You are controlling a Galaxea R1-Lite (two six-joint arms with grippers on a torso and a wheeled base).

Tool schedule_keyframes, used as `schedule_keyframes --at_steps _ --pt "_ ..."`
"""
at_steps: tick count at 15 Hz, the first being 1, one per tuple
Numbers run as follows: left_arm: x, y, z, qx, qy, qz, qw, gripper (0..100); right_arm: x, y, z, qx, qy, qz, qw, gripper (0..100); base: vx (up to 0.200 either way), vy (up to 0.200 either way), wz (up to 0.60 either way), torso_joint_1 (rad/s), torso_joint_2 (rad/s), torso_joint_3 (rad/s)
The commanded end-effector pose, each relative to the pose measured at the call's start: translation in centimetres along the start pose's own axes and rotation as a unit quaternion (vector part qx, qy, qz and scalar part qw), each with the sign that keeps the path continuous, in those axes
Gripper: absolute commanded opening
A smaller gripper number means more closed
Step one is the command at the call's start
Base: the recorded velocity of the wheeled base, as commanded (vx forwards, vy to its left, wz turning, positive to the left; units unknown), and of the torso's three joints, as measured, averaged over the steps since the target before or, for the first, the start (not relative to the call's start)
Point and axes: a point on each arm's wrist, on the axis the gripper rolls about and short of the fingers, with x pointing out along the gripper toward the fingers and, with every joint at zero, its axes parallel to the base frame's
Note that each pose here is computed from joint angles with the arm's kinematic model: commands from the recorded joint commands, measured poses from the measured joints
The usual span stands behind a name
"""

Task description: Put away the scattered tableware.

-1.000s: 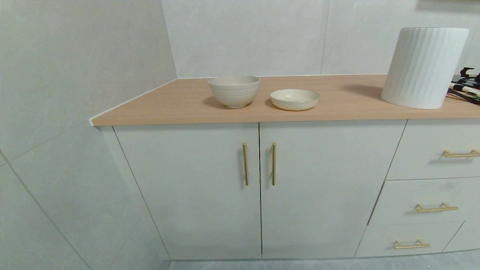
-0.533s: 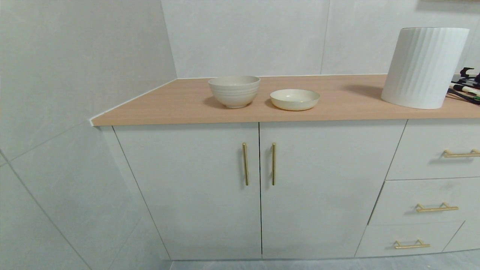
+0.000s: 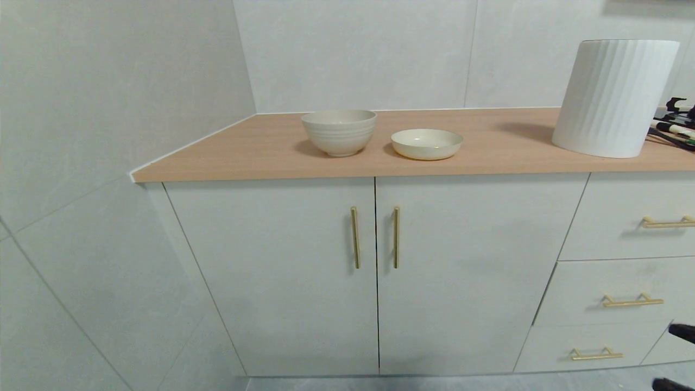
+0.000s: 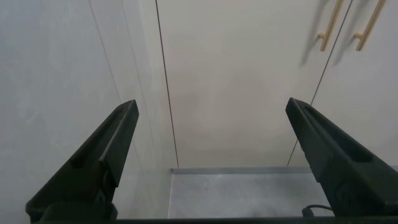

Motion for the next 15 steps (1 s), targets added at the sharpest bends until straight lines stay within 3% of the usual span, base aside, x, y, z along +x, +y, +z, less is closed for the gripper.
schedule_keyframes --at_steps 1,7,12,15 --pt "0.0 0.0 0.0 0.0 0.0 0.0 1.0 100 9.8 -0.9 4.9 0.008 0.059 0.08 0.995 100 0.0 0.0 0.0 0.0 0.0 0.0" --pt "0.0 0.0 0.0 0.0 0.0 0.0 1.0 100 18.9 0.2 6.4 0.012 0.106 0.135 0.985 100 0.0 0.0 0.0 0.0 0.0 0.0" --pt "0.0 0.0 0.0 0.0 0.0 0.0 1.0 100 25.6 0.3 7.4 0.016 0.112 0.144 0.983 100 0.0 0.0 0.0 0.0 0.0 0.0" --pt "0.0 0.0 0.0 0.0 0.0 0.0 1.0 100 27.8 0.1 7.7 0.059 0.095 0.141 0.984 100 0.0 0.0 0.0 0.0 0.0 0.0"
